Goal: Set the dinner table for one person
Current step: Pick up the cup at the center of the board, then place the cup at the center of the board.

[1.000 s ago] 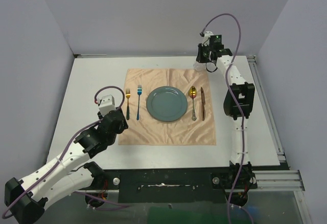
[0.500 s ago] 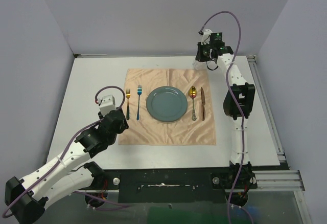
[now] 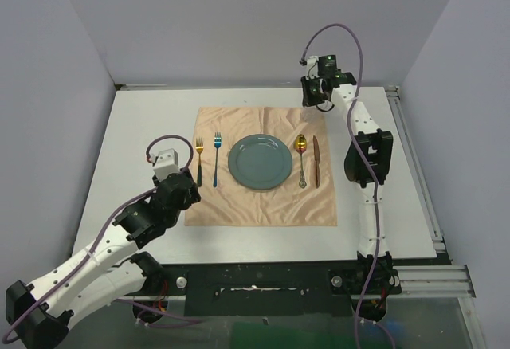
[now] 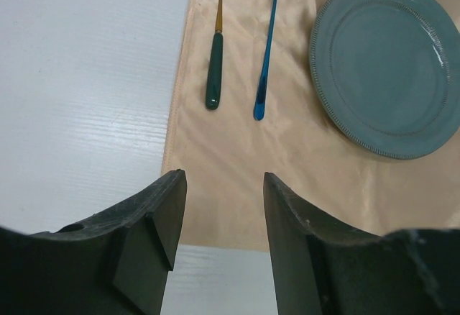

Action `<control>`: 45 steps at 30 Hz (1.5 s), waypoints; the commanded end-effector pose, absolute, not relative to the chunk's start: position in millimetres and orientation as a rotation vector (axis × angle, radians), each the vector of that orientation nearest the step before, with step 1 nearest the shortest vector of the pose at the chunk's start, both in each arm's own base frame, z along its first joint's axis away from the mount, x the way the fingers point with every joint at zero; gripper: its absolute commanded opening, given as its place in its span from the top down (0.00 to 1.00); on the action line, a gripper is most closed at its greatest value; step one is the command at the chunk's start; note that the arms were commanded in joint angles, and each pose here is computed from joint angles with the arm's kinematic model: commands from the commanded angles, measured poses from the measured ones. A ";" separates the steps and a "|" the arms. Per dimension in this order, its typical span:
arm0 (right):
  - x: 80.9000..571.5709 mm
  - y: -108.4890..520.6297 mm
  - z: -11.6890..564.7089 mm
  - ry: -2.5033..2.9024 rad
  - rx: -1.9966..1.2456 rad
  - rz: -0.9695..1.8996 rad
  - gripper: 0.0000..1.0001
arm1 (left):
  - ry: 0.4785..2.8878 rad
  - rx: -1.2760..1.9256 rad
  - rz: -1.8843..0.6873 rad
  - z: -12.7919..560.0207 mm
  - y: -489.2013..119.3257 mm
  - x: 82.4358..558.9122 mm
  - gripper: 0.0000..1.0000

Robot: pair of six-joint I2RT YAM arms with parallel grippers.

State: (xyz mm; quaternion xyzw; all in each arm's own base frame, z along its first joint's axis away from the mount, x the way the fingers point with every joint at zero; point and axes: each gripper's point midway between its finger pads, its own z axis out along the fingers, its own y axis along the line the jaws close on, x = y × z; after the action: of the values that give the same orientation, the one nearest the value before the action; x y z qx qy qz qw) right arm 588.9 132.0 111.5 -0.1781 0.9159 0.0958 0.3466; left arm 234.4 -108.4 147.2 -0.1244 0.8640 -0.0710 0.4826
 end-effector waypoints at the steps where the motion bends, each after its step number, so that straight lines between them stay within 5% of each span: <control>1: 591.2 143.5 157.4 2.268 -0.516 0.219 1.00 | 2.047 -0.345 -0.247 162.3 -111.8 238.0 0.55; 23: 640.6 135.2 124.5 2.147 -0.586 -0.108 1.00 | 2.050 -0.349 -0.200 165.2 -106.8 239.5 0.55; 45: 660.9 119.5 155.4 2.060 -0.404 0.151 1.00 | 2.090 -0.339 -0.162 153.1 -108.1 240.6 0.55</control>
State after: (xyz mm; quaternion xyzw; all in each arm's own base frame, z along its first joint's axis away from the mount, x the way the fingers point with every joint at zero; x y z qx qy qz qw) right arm 647.9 104.9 105.3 -0.1655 0.8836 0.0334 0.4368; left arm 233.3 -106.2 138.6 -0.1269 0.8709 -0.0564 0.4714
